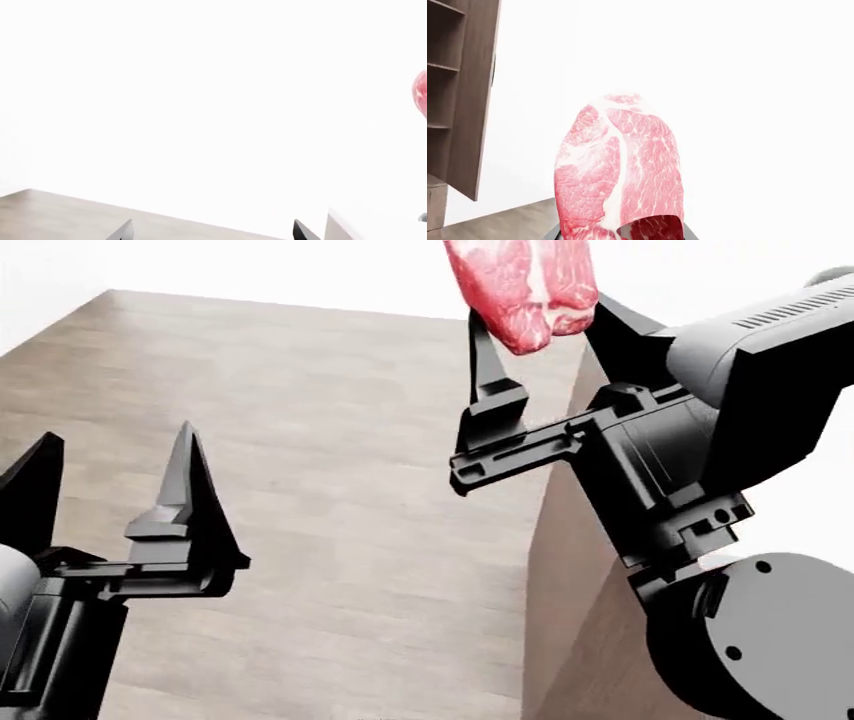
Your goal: Pick the pork chop from the counter and place it in the cabinet.
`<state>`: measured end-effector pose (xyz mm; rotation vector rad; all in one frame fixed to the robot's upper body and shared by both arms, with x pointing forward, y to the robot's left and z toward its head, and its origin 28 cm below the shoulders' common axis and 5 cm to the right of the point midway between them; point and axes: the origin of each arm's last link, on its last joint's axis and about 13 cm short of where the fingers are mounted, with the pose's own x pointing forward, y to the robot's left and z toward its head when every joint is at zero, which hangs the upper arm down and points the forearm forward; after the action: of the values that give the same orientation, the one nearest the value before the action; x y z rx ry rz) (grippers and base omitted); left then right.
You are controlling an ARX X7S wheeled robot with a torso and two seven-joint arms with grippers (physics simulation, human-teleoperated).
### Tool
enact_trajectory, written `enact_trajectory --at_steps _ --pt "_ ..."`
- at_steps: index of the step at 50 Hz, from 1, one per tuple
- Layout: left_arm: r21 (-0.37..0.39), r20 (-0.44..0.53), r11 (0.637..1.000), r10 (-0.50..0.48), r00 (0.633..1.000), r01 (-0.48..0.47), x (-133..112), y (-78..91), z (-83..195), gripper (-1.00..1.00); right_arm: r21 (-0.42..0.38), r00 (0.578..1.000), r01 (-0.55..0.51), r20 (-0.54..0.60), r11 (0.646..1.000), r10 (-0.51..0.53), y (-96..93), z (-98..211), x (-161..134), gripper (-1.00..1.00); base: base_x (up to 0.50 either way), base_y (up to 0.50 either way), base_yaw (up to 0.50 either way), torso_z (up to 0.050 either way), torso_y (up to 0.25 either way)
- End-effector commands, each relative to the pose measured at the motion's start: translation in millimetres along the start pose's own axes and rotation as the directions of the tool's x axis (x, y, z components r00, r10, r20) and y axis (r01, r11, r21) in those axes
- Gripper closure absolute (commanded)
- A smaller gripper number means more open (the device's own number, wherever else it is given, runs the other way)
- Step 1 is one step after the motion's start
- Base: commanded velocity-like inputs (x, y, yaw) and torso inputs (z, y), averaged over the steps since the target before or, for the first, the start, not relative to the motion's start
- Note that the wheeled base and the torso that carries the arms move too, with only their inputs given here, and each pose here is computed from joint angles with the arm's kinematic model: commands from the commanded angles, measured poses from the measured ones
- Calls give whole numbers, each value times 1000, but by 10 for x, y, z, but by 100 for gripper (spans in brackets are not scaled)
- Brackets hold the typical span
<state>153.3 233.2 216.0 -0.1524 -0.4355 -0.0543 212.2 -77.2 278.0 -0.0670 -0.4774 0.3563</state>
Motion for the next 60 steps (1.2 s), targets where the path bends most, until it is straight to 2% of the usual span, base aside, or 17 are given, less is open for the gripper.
enact_trajectory --at_steps 1,10,25,36,49,60 --pt "-17 -3 1000 -17 1000 17 -16 -14 3 -100 51 996 25 89 998 -29 68 88 61 100 0 0 500 0 0" --pt "-32 -8 999 -17 1000 17 -23 -27 -24 -100 126 992 12 121 992 -27 92 4 161 100 0 0 500 0 0" --pt "-39 -16 999 -35 999 35 3 -50 -58 -100 178 990 18 134 984 -42 115 -101 284 100 0 0 500 0 0" --pt "-43 -20 998 -37 999 36 11 -59 -67 -100 186 990 38 127 982 -62 109 -168 326 100 0 0 500 0 0" --pt "-42 -21 998 -36 999 36 24 -68 -85 -100 192 984 81 144 978 -109 5 -152 318 100 0 0 500 0 0" --pt "-140 12 989 -40 999 41 108 -115 -191 -100 224 982 73 154 972 -109 -42 -165 332 100 0 0 500 0 0"
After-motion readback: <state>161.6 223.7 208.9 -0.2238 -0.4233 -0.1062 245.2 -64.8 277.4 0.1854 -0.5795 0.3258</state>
